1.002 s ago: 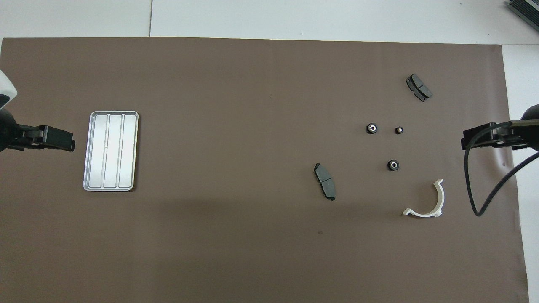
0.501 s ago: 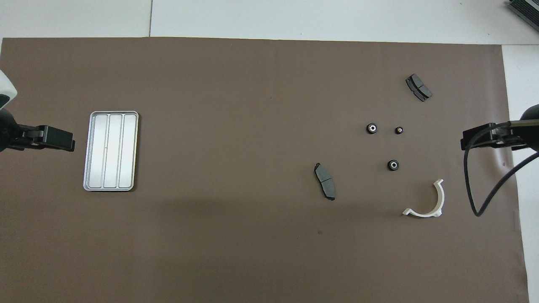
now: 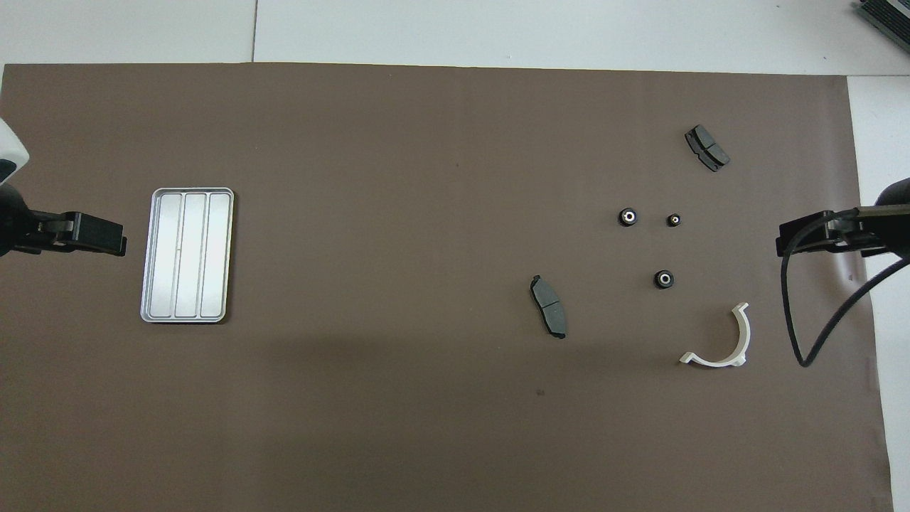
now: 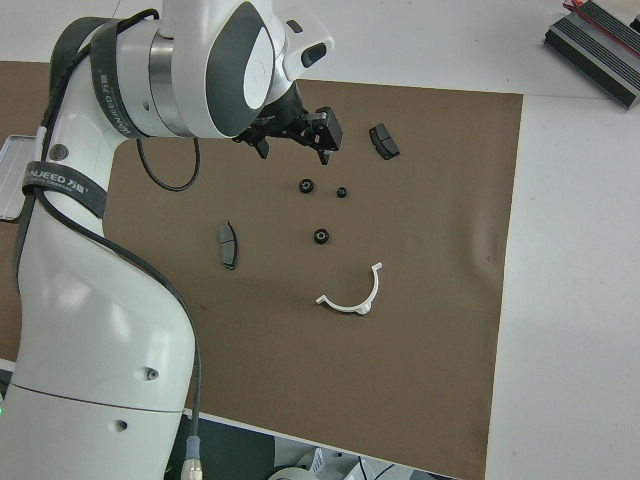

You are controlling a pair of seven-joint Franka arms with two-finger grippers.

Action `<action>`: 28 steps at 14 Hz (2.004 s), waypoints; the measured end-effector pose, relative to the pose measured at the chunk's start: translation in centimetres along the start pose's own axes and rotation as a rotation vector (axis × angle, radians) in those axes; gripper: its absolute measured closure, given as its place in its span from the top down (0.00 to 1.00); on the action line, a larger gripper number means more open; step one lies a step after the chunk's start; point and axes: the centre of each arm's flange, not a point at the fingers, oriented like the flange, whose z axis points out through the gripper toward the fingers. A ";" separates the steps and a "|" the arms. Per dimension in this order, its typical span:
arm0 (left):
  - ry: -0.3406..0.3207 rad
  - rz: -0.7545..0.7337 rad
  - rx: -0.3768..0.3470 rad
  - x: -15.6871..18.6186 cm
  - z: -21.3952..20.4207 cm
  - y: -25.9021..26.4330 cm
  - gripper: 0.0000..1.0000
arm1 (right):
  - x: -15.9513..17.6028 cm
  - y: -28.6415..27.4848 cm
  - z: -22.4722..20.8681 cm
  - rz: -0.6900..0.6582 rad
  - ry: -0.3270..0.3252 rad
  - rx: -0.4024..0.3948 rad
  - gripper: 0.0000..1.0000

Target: Pick bearing gear from pile to tray

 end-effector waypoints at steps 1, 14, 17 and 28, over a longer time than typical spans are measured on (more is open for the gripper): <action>0.000 0.000 0.000 0.0 0.0 0.0 1.00 | 0.0 0.0 0.1 0.000 -0.002 0.000 1.00; 0.000 0.000 0.000 0.0 0.0 0.0 1.00 | 3.9 -0.3 6.8 -0.024 0.151 0.003 1.00; 0.000 0.000 0.000 0.0 0.0 0.0 1.00 | 6.3 0.0 11.0 -0.078 0.143 0.016 1.00; 0.000 0.000 0.000 0.0 0.0 0.0 1.00 | 10.7 -0.9 26.6 -0.105 0.201 0.015 1.00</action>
